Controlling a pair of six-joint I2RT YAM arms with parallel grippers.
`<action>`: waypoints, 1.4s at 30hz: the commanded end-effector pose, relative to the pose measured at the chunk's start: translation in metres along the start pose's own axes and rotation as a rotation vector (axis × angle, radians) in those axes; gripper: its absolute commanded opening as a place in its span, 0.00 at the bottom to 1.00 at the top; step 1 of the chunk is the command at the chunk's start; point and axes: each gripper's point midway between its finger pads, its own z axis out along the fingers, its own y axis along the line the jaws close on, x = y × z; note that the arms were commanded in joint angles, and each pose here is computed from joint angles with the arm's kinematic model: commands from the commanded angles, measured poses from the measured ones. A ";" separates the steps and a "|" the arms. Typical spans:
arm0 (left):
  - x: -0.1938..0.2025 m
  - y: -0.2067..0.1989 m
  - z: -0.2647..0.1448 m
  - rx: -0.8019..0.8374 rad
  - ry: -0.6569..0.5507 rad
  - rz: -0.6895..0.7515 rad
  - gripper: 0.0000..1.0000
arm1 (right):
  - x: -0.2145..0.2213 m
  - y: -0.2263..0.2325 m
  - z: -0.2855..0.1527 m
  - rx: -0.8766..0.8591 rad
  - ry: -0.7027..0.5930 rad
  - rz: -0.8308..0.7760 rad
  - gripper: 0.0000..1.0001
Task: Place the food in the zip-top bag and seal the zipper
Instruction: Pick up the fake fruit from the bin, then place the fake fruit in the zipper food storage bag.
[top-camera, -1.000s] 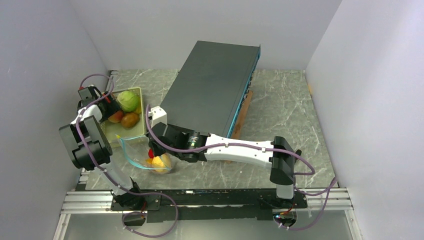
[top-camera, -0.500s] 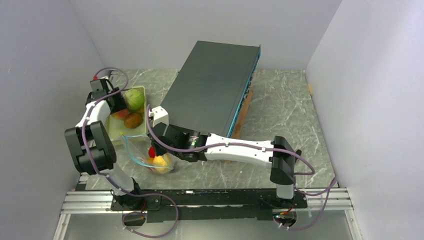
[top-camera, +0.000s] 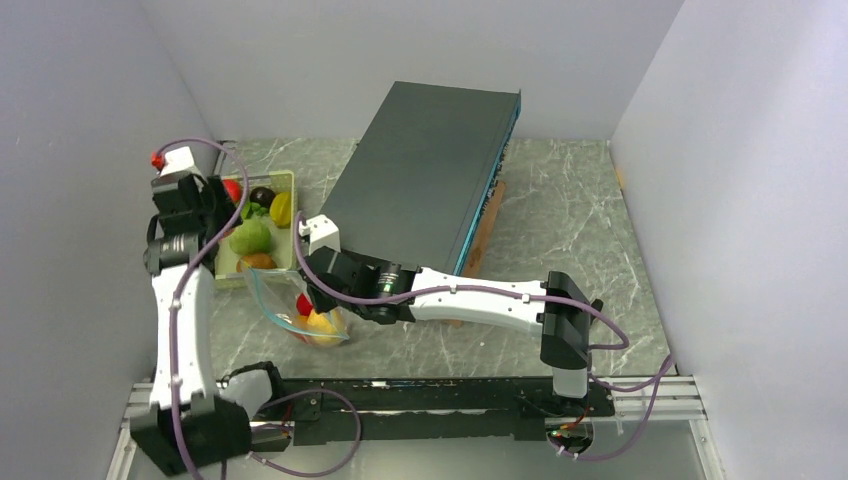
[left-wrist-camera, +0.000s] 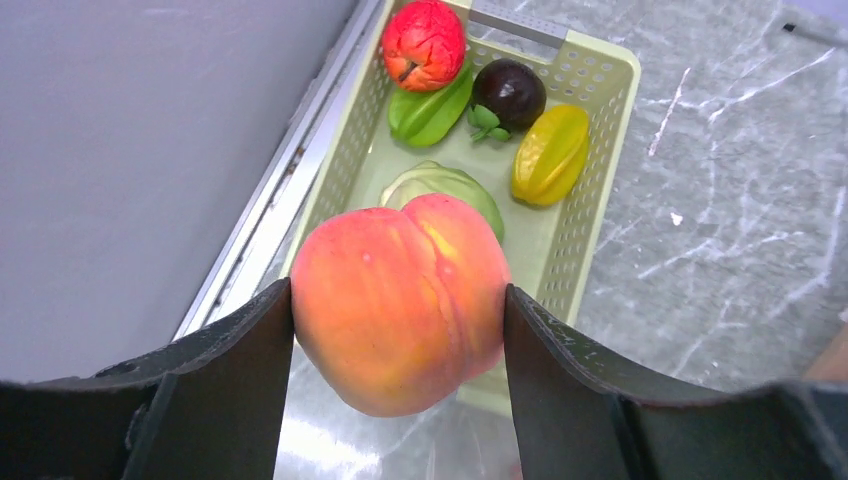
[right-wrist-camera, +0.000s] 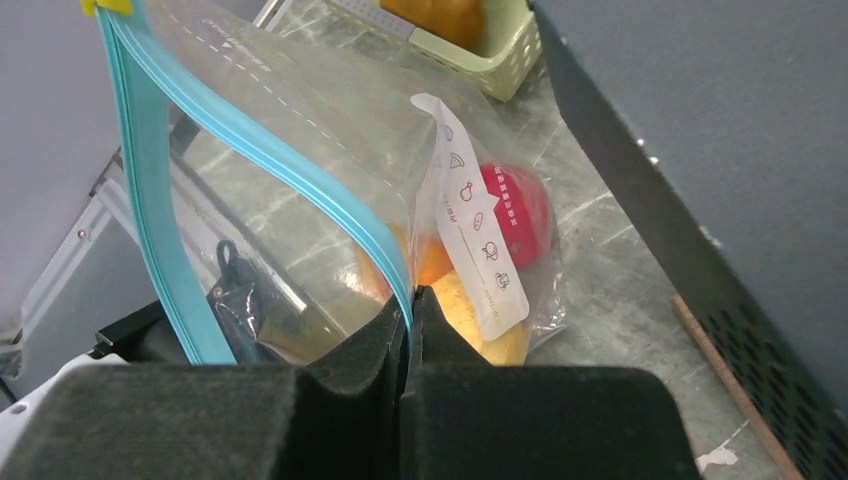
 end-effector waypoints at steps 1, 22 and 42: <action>0.008 0.017 -0.068 -0.048 -0.038 -0.071 0.00 | -0.024 0.011 -0.017 -0.057 -0.056 0.029 0.00; 0.061 -0.051 -0.250 0.527 -0.120 -0.140 0.00 | -0.043 0.013 -0.019 -0.046 -0.112 0.046 0.00; 0.103 -0.042 -0.187 0.442 -0.112 -0.177 0.00 | -0.049 0.028 -0.021 -0.250 0.027 0.295 0.00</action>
